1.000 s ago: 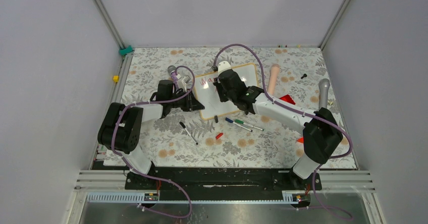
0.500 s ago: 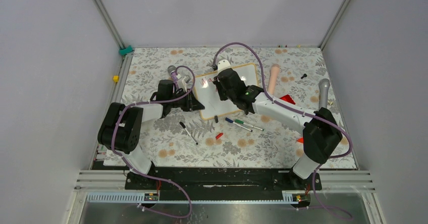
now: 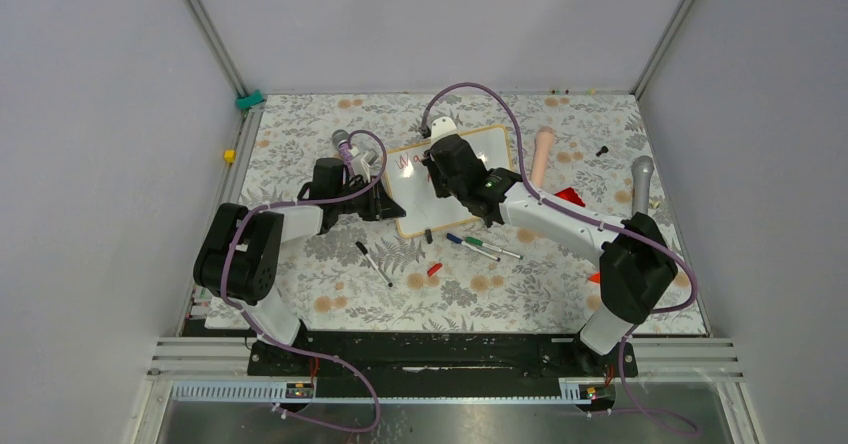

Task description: Write a sentence on the whiteboard

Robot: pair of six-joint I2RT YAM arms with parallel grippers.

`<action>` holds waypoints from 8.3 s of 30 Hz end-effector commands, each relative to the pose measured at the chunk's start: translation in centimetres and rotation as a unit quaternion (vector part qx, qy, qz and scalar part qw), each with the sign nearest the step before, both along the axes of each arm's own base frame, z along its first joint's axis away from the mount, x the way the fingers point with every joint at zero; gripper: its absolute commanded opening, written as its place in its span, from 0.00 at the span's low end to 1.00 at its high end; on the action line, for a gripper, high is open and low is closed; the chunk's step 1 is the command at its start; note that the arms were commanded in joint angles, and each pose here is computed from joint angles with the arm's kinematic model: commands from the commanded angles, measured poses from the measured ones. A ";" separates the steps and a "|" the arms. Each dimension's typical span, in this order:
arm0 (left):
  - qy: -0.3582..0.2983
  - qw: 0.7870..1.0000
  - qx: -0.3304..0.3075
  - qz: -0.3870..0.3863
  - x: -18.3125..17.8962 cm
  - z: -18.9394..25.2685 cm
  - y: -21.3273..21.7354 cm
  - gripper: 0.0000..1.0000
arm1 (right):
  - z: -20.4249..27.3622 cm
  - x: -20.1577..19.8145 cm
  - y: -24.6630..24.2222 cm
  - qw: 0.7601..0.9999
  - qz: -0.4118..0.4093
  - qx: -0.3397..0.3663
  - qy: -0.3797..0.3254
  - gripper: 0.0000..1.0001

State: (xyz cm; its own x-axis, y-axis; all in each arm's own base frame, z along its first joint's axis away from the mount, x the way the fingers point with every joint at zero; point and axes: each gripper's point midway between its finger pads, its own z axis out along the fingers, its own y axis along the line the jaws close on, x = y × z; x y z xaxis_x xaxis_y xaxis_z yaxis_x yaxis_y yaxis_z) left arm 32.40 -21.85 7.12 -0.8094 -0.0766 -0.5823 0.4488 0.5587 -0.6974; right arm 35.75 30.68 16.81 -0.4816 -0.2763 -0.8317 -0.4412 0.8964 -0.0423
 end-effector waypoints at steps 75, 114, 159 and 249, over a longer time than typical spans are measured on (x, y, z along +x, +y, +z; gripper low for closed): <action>0.006 0.999 0.029 0.013 0.1 -0.9 0.2 0.00 | 5.5 -3.0 -2.3 0.992 0.025 0.092 -0.084 0.00; 0.005 0.999 0.031 0.014 0.2 -0.9 0.2 0.00 | 2.3 -1.7 -1.7 0.989 0.015 0.145 -0.027 0.00; 0.005 0.999 0.031 0.014 0.2 -0.9 0.2 0.00 | 1.6 1.5 -2.3 0.992 -0.017 0.123 -0.023 0.00; 0.005 0.999 0.032 0.013 0.2 -0.9 0.2 0.00 | -0.8 0.8 -3.2 0.993 -0.018 0.118 0.024 0.00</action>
